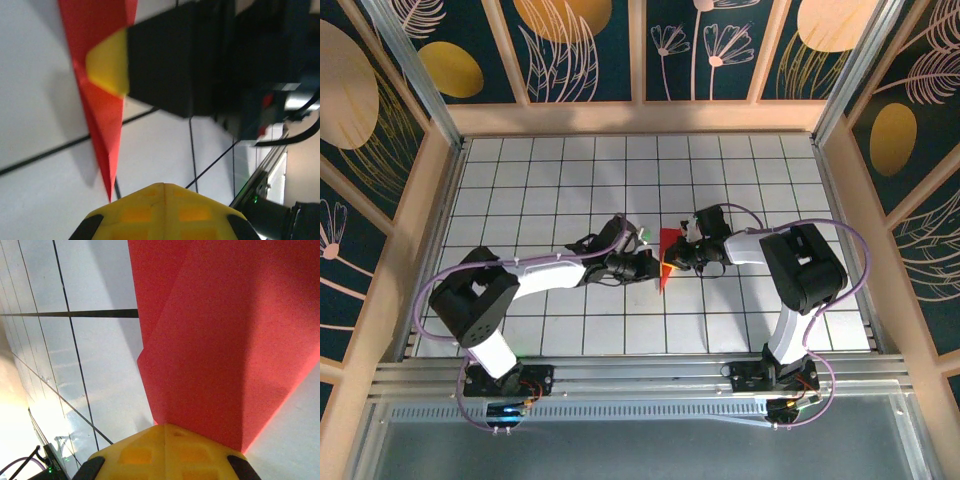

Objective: Fold a paper plane with a square sheet of paper (fold left side to right side)
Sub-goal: Fold the wing for the fifth time at the center of the table.

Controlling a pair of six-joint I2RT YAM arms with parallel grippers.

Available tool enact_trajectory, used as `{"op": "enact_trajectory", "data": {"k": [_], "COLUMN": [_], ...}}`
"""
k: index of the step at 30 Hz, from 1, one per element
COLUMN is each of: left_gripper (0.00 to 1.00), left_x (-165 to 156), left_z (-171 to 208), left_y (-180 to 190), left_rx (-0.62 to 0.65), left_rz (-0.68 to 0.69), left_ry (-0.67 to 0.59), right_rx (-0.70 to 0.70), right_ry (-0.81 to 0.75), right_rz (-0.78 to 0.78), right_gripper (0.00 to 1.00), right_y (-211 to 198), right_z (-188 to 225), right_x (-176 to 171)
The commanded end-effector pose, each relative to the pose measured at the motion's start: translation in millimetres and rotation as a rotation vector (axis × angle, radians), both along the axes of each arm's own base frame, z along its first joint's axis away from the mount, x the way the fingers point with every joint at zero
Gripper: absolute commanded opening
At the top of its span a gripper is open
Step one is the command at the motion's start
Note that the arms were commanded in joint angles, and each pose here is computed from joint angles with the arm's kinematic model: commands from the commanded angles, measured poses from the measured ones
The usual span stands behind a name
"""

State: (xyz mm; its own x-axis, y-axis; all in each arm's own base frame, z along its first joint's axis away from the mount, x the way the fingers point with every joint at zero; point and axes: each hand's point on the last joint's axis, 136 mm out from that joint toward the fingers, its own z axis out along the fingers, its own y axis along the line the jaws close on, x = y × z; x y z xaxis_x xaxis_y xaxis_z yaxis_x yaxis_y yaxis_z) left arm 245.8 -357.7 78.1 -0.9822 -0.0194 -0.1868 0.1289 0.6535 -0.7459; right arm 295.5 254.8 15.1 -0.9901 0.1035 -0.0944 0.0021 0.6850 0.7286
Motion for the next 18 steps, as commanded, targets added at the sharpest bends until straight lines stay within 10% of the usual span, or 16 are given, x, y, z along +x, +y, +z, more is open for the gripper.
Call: {"op": "enact_trajectory", "data": {"k": [1,18], "left_gripper": [0.0,0.0], "left_x": [2.8,12.1], "left_z": [-14.8,-48.9], "left_y": [-7.8,-23.2], "left_rx": [0.026,0.037], "left_rz": [-0.04,-0.054], "left_ry": [0.019,0.061], "right_rx": [-0.155,-0.155], "right_ry": [0.092,0.095], "right_rz": [-0.022,-0.02], "right_gripper": [0.0,0.0], "right_y": [-19.4,-17.0], "right_z": [-42.8,-44.1], "right_x": [-22.2,-23.9]}}
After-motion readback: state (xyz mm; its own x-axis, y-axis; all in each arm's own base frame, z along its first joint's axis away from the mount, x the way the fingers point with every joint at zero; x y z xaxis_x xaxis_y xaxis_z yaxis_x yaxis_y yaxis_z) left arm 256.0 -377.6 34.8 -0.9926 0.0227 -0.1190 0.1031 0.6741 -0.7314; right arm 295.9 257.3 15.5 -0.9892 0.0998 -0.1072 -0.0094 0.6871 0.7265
